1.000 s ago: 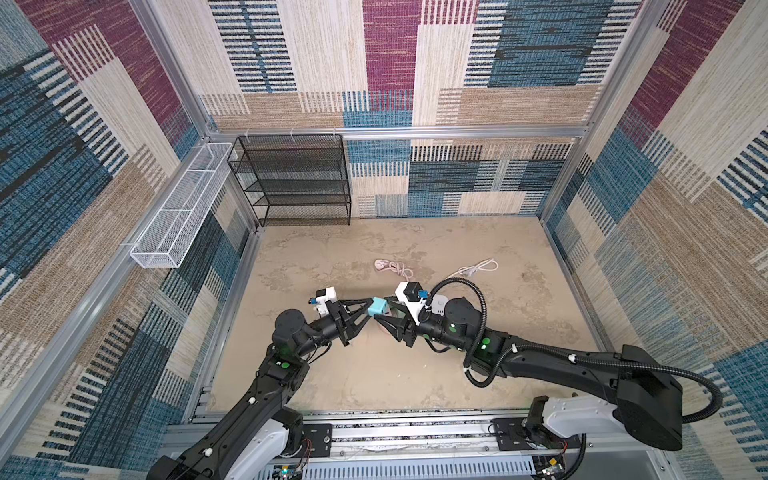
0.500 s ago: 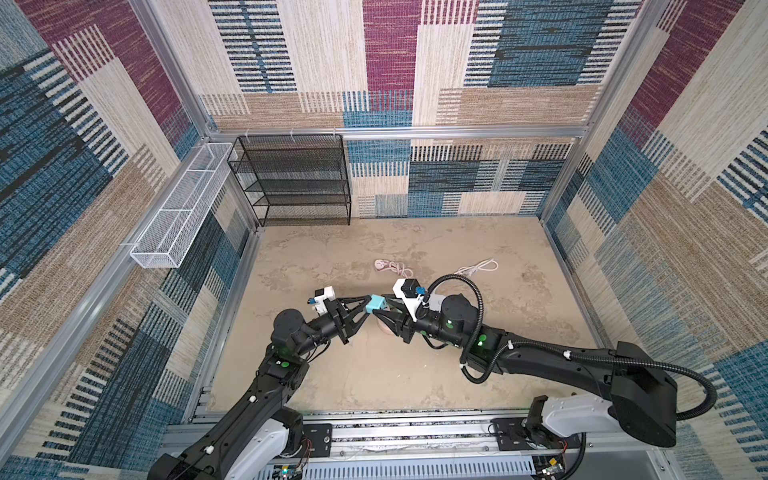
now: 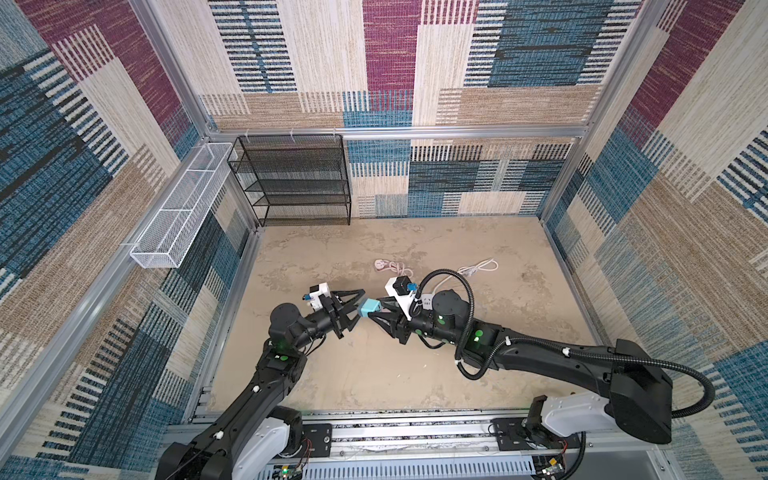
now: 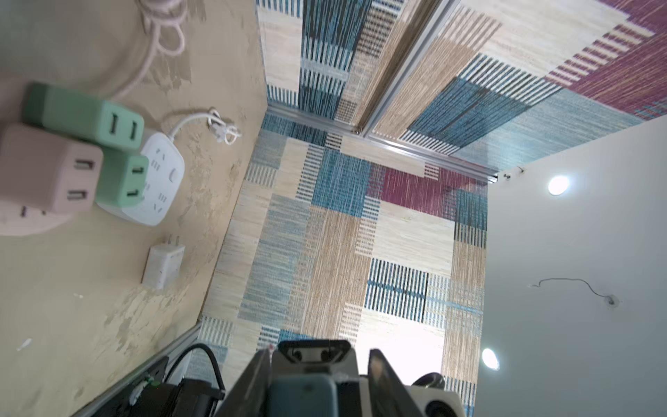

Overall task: Insert the plug
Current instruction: 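Carry the teal plug over the white strip while the left gripper withdraws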

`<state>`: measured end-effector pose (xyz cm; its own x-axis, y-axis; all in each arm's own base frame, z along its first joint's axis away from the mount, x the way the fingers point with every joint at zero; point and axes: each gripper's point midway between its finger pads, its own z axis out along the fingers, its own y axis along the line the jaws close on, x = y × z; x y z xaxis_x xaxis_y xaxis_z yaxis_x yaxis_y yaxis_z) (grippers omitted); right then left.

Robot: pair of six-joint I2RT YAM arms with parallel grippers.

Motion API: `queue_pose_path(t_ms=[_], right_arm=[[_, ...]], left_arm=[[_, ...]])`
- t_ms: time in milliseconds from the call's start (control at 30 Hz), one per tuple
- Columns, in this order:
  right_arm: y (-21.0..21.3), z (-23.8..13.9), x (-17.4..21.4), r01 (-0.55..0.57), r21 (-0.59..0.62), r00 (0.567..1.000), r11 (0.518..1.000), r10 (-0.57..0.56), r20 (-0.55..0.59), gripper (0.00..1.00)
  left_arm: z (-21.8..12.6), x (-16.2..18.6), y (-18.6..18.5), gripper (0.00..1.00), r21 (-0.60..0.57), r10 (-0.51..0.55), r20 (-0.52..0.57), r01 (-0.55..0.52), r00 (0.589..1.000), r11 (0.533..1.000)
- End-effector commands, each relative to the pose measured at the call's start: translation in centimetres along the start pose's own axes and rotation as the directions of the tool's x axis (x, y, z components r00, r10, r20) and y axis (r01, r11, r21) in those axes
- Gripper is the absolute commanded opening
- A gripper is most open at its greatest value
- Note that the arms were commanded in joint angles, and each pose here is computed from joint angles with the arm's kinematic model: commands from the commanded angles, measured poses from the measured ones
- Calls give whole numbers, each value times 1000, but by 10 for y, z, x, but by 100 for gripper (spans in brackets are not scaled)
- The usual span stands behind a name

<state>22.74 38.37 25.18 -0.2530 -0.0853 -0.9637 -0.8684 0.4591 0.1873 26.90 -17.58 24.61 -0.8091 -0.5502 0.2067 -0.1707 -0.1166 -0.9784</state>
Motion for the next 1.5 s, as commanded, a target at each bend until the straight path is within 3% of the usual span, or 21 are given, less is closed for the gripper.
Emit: queue_pose_path(t_ms=[0, 100, 200, 333, 433, 500, 667, 767, 833, 867, 967, 1100, 1267, 1367, 1467], right_arm=[[-14, -6, 11, -94, 74, 994, 993, 98, -57, 0], [-30, -13, 14, -158, 179, 981, 971, 175, -80, 0], [-55, -22, 13, -259, 339, 944, 904, 312, -110, 0], [-77, -37, 4, -304, 496, 898, 813, 419, -136, 0], [-96, -50, -5, -344, 589, 858, 731, 499, -118, 0], [-100, -54, -14, -374, 592, 840, 714, 532, -110, 0], [-123, -73, -20, -441, 650, 785, 619, 617, -55, 0], [-135, -80, -18, -445, 682, 765, 581, 642, -48, 0], [-140, -82, -12, -433, 699, 749, 569, 658, -72, 0], [-142, -81, -8, -423, 706, 741, 568, 665, -91, 0], [-150, -77, 16, -330, 739, 707, 587, 673, -219, 0], [-169, -80, 53, -177, 821, 650, 543, 691, -317, 0], [-176, -74, 61, -182, 833, 651, 523, 699, -297, 0], [-179, -70, 71, -172, 844, 626, 509, 717, -305, 0], [-179, -64, 76, -183, 837, 619, 516, 722, -310, 0]], left_arm=[[-5, -3, 11, 54, -79, 65, -46, -68, 997, 994], [-7, -11, 12, 56, -137, 107, -46, -113, 993, 984], [-12, -15, 21, 56, -267, 184, -48, -190, 982, 945], [-35, -29, 27, 53, -515, 361, -32, -325, 932, 793], [-49, -40, 21, 52, -608, 470, -32, -390, 882, 691], [-52, -42, 17, 52, -624, 516, -44, -427, 855, 654], [-59, -41, 20, 46, -667, 597, -72, -484, 799, 567], [-57, -31, 24, 43, -707, 663, -159, -553, 732, 441], [-51, -19, 26, 43, -718, 707, -262, -622, 657, 312], [-45, -11, 28, 43, -697, 713, -318, -664, 625, 271], [-28, 12, 40, 42, -612, 712, -461, -771, 529, 177], [-25, 23, 56, 42, -581, 696, -569, -813, 439, 37], [-30, 18, 55, 42, -611, 710, -561, -792, 425, -9], [-27, 20, 57, 42, -609, 705, -561, -794, 434, 4], [-17, 25, 64, 42, -587, 693, -564, -808, 448, 45]])
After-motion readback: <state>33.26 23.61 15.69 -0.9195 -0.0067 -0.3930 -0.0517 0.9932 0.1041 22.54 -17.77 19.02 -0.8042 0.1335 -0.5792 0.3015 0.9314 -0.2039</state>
